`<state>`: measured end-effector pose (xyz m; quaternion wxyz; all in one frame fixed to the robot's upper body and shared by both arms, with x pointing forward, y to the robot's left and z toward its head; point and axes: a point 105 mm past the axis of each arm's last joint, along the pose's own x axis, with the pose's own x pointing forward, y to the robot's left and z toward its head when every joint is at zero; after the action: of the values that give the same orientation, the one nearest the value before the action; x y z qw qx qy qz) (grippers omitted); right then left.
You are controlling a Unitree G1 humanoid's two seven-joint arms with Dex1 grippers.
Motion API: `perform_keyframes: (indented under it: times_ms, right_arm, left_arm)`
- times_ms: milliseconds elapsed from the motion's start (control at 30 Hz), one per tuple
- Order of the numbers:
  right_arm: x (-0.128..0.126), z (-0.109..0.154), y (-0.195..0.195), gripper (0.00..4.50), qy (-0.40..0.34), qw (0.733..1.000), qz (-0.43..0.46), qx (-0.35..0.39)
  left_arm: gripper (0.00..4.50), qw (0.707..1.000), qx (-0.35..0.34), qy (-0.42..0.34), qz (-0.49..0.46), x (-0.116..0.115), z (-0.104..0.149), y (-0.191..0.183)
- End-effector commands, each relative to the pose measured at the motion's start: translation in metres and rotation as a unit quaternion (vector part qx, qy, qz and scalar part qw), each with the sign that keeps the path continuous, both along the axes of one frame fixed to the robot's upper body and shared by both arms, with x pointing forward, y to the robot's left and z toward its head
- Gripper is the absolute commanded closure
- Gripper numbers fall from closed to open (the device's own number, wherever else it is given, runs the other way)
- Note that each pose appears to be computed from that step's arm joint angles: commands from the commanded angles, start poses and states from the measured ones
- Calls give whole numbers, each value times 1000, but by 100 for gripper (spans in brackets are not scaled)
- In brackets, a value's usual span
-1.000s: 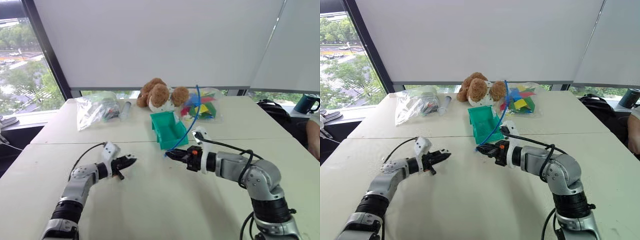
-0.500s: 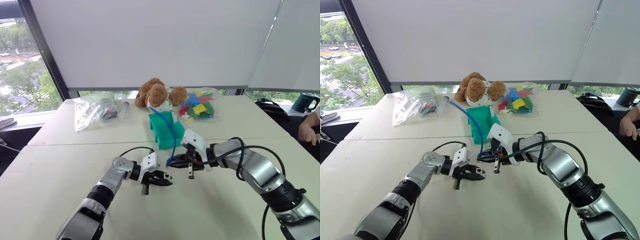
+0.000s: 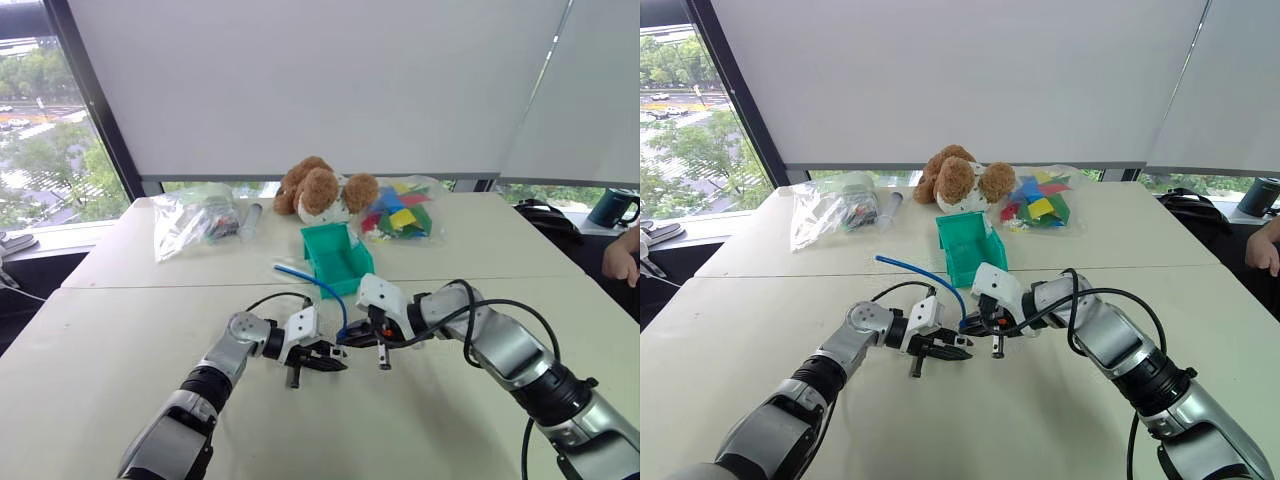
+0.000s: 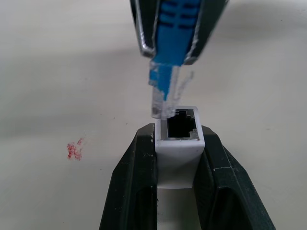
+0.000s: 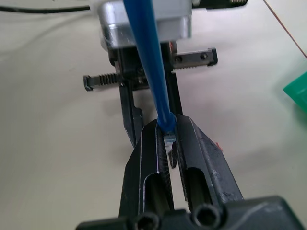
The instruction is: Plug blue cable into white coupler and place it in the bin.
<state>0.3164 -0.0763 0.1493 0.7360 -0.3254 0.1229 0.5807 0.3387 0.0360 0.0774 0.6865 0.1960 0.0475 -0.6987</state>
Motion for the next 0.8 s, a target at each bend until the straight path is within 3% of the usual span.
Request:
perform_keyframes:
  times_ms: [33, 467, 800]
  right_arm:
    - [-2, 1, 3, 450, -6, 1000, 13, 1]
    - [-8, -15, 12, 450, 0, 999, 38, -22]
    - [-4, -19, -8, 450, 5, 997, 43, -59]
  left_arm:
    - [411, 1000, 17, 1, 7, 1, -6, 3]
    - [411, 1000, 14, -1, 12, 2, -6, 2]
    - [411, 1000, 13, -5, 10, 2, -4, 1]
